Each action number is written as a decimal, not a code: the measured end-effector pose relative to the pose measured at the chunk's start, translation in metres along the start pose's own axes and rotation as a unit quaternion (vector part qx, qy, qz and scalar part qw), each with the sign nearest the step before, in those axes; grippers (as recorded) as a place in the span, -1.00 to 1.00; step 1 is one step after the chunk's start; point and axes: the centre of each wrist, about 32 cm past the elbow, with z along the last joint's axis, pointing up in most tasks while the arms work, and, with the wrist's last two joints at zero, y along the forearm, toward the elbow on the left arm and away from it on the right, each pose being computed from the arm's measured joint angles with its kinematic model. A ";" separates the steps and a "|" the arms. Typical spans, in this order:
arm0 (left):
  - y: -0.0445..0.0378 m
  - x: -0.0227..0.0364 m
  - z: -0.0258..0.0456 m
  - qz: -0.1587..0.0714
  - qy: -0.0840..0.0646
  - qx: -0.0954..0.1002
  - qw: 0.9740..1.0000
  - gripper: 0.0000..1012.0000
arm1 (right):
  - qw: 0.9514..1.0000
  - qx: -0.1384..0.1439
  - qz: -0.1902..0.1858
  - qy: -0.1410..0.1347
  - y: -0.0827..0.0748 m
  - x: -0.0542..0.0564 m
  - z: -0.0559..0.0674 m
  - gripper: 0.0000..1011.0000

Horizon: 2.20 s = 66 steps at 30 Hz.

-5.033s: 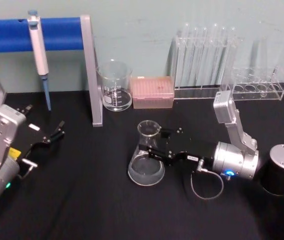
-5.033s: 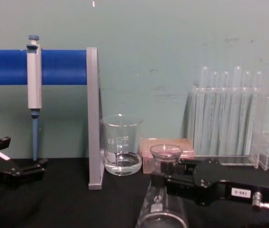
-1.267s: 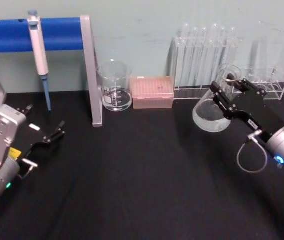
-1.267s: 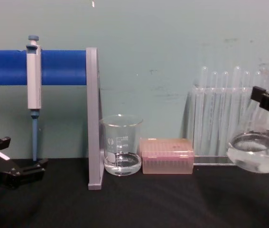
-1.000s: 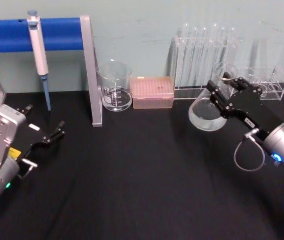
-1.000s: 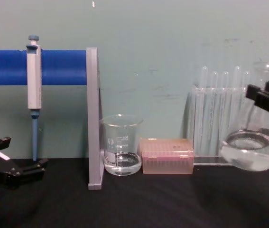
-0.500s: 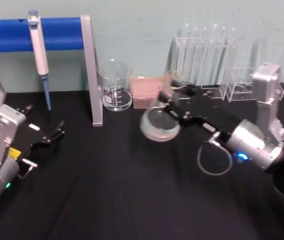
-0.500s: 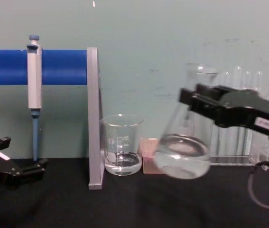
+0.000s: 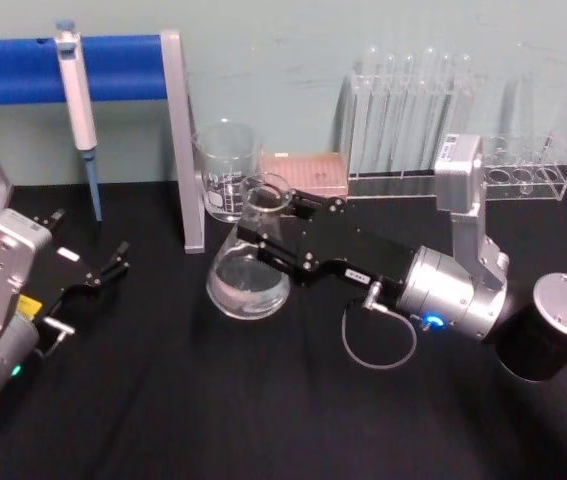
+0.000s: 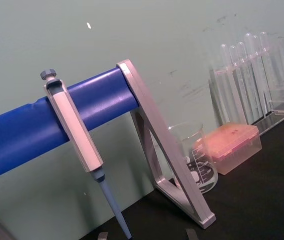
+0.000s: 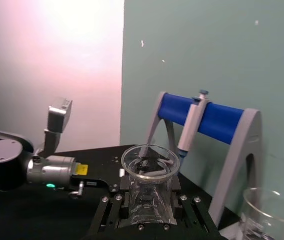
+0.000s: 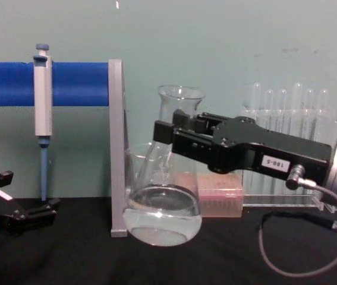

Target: Grasp the erlenmeyer flask with one hand, shake it three times, then place it back.

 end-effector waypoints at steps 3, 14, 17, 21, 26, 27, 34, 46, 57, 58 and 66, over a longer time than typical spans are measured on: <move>0.0000 0.0000 0.0000 0.000 0.000 0.000 1.000 0.98 | 1.000 0.000 0.007 0.001 0.002 -0.001 0.000 -0.08; 0.0000 0.0000 0.0000 0.000 0.000 0.000 1.000 0.98 | 1.000 0.001 -0.007 0.000 -0.001 -0.002 0.000 -0.08; 0.0000 0.0000 0.0000 0.000 0.000 0.000 1.000 0.98 | 1.000 0.003 -0.027 -0.003 -0.006 -0.002 0.001 -0.08; 0.0000 0.0000 0.0000 0.000 0.000 0.000 1.000 0.98 | 0.998 0.002 -0.063 -0.008 -0.016 -0.002 0.002 -0.08; 0.0000 0.0000 0.0000 0.000 0.000 0.000 1.000 0.98 | 0.991 -0.002 -0.132 -0.020 -0.037 -0.001 0.006 -0.08; 0.0000 0.0000 0.0000 0.000 0.000 0.000 1.000 0.98 | 0.989 -0.003 -0.144 -0.023 -0.041 -0.001 0.006 -0.08; 0.0000 0.0000 0.0000 0.000 0.000 0.000 1.000 0.98 | 0.969 -0.011 -0.244 -0.039 -0.070 -0.005 0.012 -0.08; 0.0000 0.0000 0.0000 0.000 0.000 0.000 1.000 0.98 | 0.960 -0.017 -0.275 -0.040 -0.077 -0.001 0.012 -0.08; 0.0000 0.0000 0.0000 0.000 0.000 0.000 1.000 0.98 | 0.979 -0.015 -0.203 -0.028 -0.053 0.006 0.006 -0.08; 0.0000 0.0000 0.0000 0.000 0.000 0.000 1.000 0.98 | 0.980 -0.015 -0.196 -0.027 -0.050 0.007 0.005 -0.08; 0.0000 0.0000 0.0000 0.000 0.000 0.000 1.000 0.98 | 0.993 -0.012 -0.113 -0.009 -0.024 0.006 -0.002 -0.08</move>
